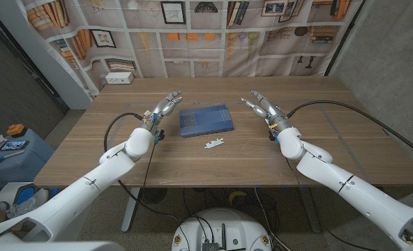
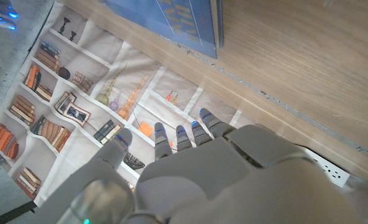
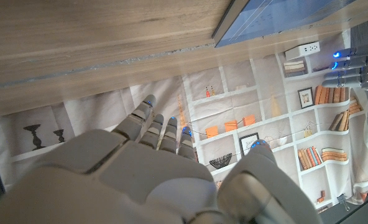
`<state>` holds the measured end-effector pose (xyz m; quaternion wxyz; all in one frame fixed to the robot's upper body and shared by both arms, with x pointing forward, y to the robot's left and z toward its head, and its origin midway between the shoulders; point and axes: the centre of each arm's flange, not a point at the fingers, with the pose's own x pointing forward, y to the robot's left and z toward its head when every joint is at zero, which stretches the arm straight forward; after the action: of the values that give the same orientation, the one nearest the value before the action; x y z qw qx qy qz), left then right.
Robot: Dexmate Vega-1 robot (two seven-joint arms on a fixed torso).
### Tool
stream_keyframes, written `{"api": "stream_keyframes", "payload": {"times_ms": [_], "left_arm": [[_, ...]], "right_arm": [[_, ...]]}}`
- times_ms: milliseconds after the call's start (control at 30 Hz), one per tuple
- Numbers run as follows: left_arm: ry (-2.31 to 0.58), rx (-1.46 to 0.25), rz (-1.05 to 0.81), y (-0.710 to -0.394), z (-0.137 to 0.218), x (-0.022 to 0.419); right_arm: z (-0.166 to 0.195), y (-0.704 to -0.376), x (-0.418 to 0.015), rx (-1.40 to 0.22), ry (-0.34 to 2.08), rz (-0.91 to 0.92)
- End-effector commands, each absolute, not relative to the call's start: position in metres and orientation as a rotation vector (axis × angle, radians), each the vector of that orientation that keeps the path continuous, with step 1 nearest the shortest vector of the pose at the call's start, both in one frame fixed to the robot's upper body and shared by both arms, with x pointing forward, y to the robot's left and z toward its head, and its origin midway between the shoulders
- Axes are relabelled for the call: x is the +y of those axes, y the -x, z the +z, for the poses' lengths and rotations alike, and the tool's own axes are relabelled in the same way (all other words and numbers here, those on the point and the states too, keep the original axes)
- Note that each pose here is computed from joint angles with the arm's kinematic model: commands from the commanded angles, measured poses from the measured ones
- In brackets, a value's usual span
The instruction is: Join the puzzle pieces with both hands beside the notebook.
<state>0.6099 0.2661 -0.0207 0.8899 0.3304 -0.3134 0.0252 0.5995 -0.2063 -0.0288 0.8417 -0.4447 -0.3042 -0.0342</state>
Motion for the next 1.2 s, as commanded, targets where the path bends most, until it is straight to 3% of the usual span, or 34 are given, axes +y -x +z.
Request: {"api": "stream_keyframes", "payload": {"times_ms": [33,1200], "left_arm": [[-0.55,-0.647,0.098,-0.624,-0.026,0.276],[-0.205,-0.616,0.058,-0.65,-0.047,0.286]], "right_arm": [[-0.027,-0.61,-0.22,-0.642,0.749,-0.024],[-0.035,-0.632,-0.261,-0.701,0.21,0.049]]}}
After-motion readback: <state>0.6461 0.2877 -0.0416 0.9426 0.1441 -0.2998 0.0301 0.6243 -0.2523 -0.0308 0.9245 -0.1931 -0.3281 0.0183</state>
